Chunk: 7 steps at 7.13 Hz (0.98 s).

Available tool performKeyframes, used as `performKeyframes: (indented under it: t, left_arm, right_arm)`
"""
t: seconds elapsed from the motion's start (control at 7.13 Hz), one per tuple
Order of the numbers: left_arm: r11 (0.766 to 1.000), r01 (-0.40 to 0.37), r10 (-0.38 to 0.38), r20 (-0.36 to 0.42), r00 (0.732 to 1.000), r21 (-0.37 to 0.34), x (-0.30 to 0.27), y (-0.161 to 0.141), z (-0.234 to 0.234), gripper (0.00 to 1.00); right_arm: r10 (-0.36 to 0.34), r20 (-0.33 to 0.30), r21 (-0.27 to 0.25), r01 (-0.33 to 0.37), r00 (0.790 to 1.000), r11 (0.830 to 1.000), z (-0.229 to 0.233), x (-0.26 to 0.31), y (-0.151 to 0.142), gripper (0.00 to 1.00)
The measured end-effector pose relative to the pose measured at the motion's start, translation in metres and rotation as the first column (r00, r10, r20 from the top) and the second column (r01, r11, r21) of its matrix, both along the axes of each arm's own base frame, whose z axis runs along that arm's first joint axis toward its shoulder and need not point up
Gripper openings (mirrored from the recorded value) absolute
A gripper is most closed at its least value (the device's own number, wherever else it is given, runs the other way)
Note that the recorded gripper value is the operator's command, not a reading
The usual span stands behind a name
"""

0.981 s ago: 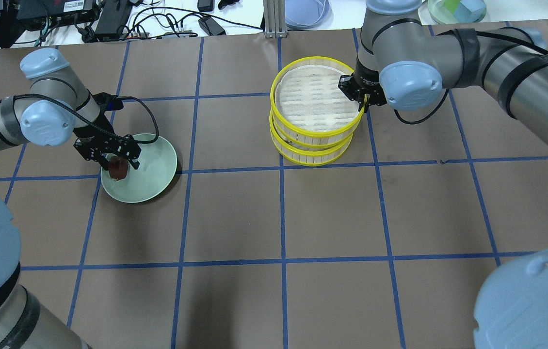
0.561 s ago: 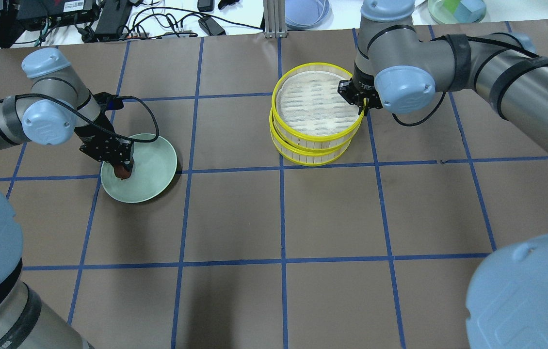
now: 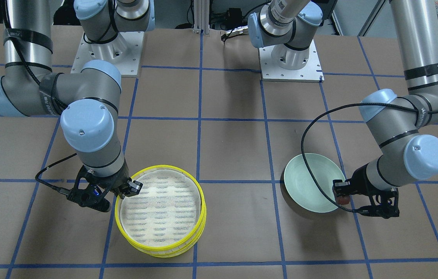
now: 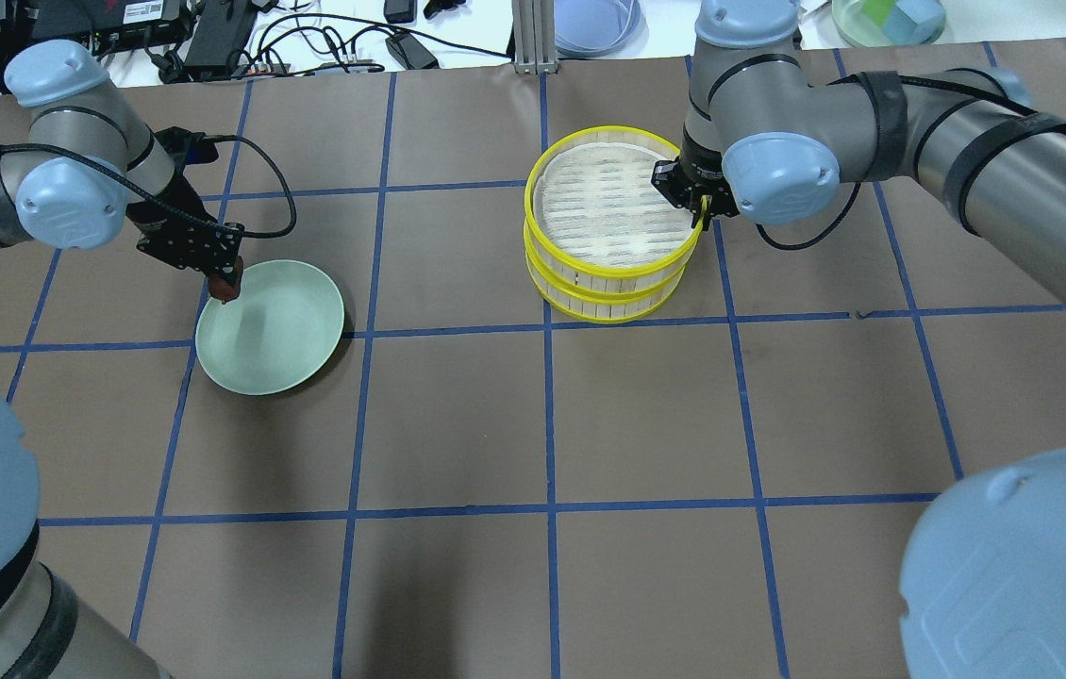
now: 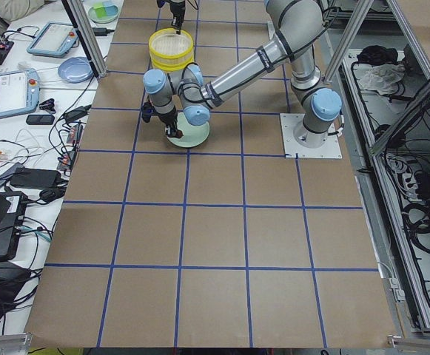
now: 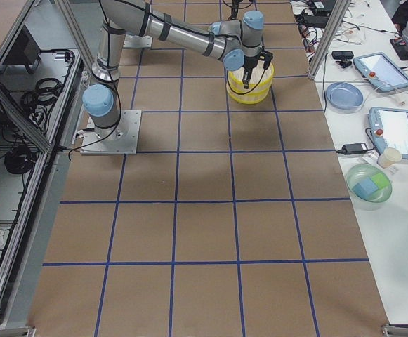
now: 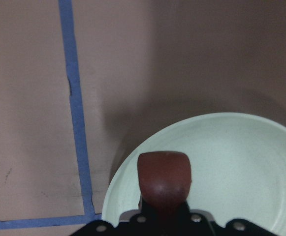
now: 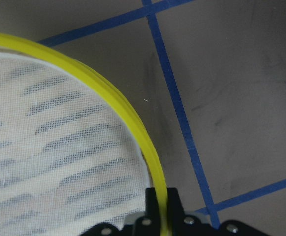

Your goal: Stack buns with steamer

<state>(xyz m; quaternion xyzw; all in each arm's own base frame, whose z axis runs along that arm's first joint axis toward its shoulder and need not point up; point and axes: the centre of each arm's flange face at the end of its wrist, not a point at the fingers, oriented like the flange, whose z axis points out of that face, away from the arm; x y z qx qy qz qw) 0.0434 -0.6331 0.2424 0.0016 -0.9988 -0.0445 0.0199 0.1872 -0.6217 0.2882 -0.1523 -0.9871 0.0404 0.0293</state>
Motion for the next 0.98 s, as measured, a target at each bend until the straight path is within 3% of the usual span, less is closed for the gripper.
performKeyframes:
  t: [0.28,0.84,0.98]
  left_arm:
    - [0.997,-0.063,0.064,0.010,0.998,-0.048,-0.044,-0.005,0.030,0.00]
    - [0.974,-0.168,0.156,-0.084,0.984,-0.152,-0.135,-0.008,0.091,0.00]
    - [0.969,-0.186,0.170,-0.106,0.980,-0.162,-0.151,-0.007,0.099,0.00]
  right_arm:
    - [-0.001,0.022,0.001,0.001,1.000,1.000,0.000,0.002,0.000,0.00]
    - [-0.002,0.032,0.007,0.002,0.999,1.000,-0.002,0.003,0.000,0.01]
    - [-0.003,0.032,0.009,0.002,0.999,1.000,-0.002,0.003,0.000,0.49]
